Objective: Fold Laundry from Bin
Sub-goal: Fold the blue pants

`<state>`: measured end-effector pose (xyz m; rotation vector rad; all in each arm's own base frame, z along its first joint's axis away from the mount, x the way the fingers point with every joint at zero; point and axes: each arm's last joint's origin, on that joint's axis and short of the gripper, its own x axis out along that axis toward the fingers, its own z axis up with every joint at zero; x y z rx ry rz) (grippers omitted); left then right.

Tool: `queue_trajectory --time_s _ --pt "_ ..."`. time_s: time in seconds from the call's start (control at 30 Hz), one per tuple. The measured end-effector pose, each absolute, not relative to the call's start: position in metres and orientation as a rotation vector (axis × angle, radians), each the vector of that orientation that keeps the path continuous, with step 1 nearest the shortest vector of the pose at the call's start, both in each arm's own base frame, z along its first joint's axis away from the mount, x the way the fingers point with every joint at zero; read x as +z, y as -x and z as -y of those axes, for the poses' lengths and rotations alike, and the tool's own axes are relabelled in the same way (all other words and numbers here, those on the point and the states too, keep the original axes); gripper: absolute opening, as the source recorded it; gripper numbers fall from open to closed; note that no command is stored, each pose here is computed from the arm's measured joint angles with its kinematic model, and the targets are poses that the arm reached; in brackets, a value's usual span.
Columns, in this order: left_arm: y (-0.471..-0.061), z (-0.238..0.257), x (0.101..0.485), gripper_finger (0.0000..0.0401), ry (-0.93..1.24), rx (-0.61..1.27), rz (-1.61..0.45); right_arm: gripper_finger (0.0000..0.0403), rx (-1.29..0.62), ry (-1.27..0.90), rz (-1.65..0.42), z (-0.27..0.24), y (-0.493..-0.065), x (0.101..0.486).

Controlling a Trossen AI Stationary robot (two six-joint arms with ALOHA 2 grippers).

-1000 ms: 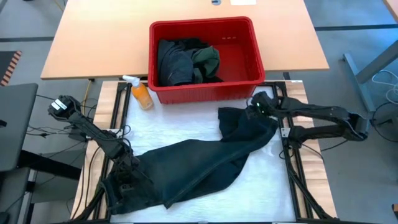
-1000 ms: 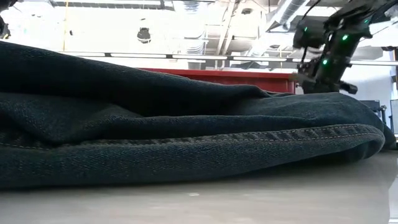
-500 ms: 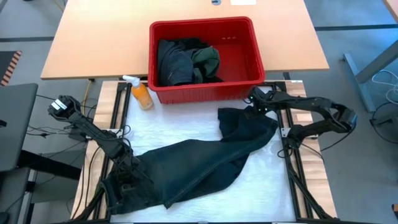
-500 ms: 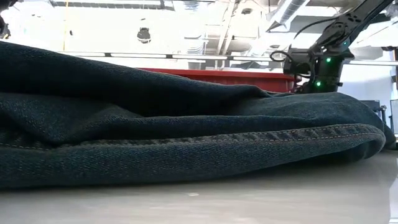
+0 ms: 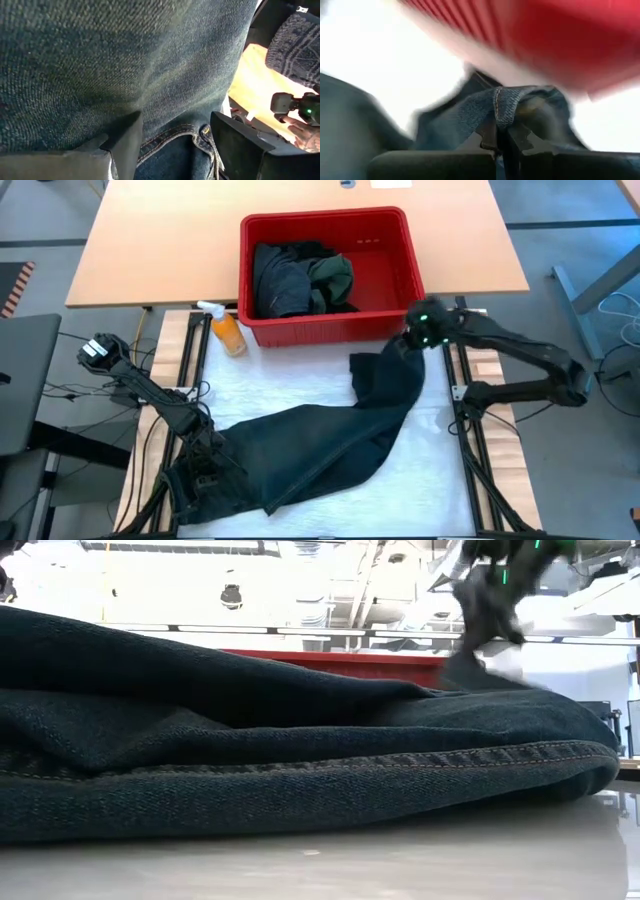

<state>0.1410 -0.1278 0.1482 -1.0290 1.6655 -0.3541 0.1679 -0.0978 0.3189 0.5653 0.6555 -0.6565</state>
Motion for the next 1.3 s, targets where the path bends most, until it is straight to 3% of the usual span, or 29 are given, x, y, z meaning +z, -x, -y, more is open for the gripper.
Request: queue_trajectory --time_s 0.23,0.4,0.6,0.77,0.9,1.03,1.3 --pt "-0.142 0.128 0.148 0.0224 1.023 -0.337 -1.646 0.0025 -0.430 -0.539 -0.342 0.055 -0.172 0.402" --pt "-0.142 0.128 0.148 0.0224 1.023 -0.337 -1.646 0.0025 -0.171 -0.493 -0.096 0.024 -0.199 0.435" --pt "-0.142 0.127 0.148 0.0224 1.034 -0.305 -1.635 0.0025 0.076 -0.530 -0.163 -0.018 -0.257 0.415" --pt "-0.142 0.127 0.148 0.0224 1.038 -0.301 -1.637 0.0027 0.465 -0.612 -0.136 -0.058 -0.308 0.403" --pt "-0.142 0.127 0.148 0.0224 1.021 -0.324 -1.635 0.0060 0.703 -0.630 -0.210 -0.069 -0.321 0.414" --pt "-0.142 0.127 0.148 0.0224 1.009 -0.337 -1.630 0.0104 0.552 -0.635 -0.536 -0.063 -0.319 0.391" --pt "-0.142 0.127 0.148 0.0224 1.002 -0.340 -1.624 0.0149 -0.078 -0.465 -1.142 -0.024 -0.275 0.340"
